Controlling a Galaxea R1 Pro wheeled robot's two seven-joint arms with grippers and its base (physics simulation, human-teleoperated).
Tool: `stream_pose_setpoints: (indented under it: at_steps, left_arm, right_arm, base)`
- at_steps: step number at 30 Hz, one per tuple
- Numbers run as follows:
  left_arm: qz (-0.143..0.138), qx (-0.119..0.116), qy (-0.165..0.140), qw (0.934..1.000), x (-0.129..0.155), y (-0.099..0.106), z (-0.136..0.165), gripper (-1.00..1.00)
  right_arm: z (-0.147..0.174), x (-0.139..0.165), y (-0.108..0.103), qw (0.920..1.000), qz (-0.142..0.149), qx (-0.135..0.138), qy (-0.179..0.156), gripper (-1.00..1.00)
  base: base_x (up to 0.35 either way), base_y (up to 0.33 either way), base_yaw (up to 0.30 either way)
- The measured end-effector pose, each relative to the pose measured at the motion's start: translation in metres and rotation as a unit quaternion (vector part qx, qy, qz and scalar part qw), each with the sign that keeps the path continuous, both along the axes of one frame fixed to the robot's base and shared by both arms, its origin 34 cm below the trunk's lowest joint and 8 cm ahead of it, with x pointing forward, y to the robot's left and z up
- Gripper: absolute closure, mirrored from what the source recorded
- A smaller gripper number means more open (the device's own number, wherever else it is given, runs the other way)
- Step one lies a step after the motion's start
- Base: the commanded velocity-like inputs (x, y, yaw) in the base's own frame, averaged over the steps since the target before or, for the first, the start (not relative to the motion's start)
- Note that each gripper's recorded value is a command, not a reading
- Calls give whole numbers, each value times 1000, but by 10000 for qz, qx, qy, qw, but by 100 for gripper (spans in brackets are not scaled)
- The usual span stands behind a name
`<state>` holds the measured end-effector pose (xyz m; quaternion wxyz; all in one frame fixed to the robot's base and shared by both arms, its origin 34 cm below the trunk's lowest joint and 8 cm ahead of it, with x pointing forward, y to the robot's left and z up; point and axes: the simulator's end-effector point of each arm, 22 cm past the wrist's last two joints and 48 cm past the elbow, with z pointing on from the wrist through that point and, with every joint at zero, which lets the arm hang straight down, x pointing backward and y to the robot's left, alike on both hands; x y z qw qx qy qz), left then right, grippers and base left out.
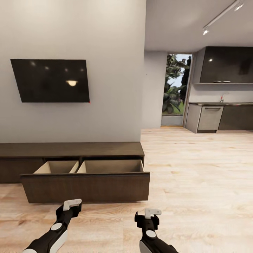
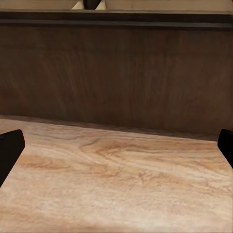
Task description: Place each of the two pumpkins and all three candles from the living room inside a cabinet in the living room (use any cabinet), then make sure every cabinet is closed, and position the cauldron so it is next to a table in the living room.
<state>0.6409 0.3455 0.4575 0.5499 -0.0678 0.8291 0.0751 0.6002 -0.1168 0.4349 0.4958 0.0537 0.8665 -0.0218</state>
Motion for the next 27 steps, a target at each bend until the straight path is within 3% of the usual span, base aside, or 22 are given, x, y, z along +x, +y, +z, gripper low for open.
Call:
stream_pose_setpoints:
  at_steps: [12,18,27]
  left_arm:
    - [-290,-123,36,9995,-5,-14,-29,-100]
    - [-321,-144,111,9993,-8,-16,-43,-100]
    - [-325,-157,291,9989,-11,-16,-64,-100]
  right_arm:
    - [-8,5,15,9997,140,55,-199,-100]
    - [-3,11,28,9983,407,-138,-398,-100]
    - [-16,12,30,9982,482,-195,-312,-100]
  base:
    - [0,0,0]
    - [0,0,0]
    - [0,0,0]
